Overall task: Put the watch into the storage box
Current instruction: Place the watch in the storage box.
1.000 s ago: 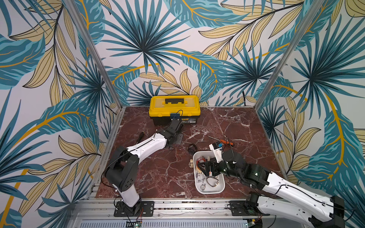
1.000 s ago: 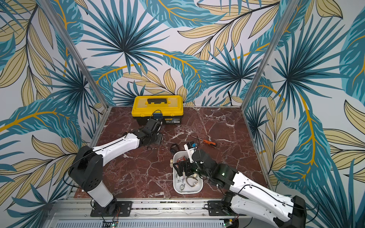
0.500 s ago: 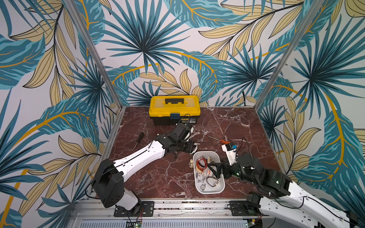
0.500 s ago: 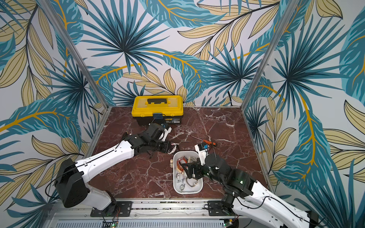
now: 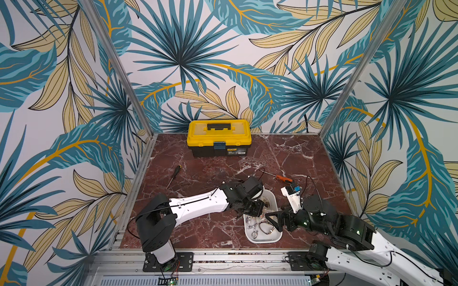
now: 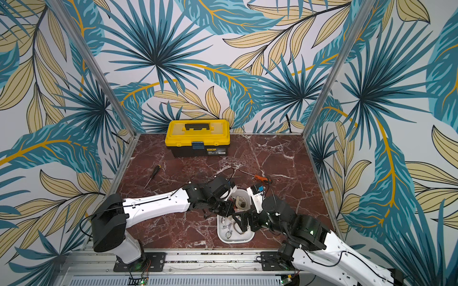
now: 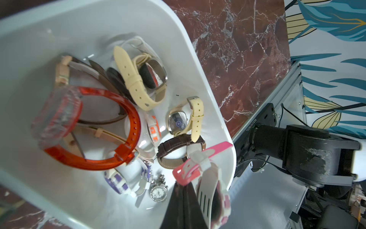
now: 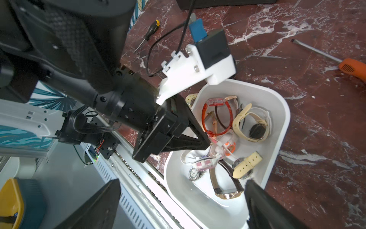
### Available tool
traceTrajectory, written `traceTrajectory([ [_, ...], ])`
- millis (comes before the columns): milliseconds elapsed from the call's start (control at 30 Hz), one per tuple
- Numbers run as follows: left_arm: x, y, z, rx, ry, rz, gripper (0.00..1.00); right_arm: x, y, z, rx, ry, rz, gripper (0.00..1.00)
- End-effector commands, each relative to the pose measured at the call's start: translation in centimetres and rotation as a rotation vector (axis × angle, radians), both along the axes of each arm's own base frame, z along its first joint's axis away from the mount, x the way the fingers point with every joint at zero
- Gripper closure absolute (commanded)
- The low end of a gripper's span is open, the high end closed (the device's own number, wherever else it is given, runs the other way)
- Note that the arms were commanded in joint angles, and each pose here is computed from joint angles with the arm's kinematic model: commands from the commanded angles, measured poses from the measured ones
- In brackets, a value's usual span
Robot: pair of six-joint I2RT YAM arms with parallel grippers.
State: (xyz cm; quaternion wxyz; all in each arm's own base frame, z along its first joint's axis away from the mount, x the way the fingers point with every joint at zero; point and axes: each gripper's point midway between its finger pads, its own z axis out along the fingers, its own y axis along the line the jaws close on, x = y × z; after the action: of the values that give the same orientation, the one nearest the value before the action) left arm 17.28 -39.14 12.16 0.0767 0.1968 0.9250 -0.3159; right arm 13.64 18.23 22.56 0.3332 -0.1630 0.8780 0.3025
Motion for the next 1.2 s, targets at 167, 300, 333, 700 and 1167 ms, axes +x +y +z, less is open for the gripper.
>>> traceTrajectory([
  [167,-0.9,-0.1,-3.8,0.061,0.04,0.037,1.0,-2.7,-0.4,-1.4,-0.039,0.052,0.094,0.0],
  [300,-0.6,0.4,-4.8,0.093,0.038,0.067,1.0,-3.3,-1.4,-1.9,-0.088,0.078,0.085,0.0],
  [333,-0.6,0.4,-4.9,0.092,0.039,0.071,1.0,-3.5,-1.3,-1.7,-0.081,0.078,0.096,0.0],
  [700,-0.3,1.0,-6.2,0.12,0.028,0.102,1.0,-3.6,-3.1,-1.8,-0.149,0.1,0.044,0.0],
  [1167,-2.0,0.7,-7.4,0.149,0.07,0.07,0.92,-3.4,-3.1,-1.9,-0.16,0.098,0.032,0.0],
])
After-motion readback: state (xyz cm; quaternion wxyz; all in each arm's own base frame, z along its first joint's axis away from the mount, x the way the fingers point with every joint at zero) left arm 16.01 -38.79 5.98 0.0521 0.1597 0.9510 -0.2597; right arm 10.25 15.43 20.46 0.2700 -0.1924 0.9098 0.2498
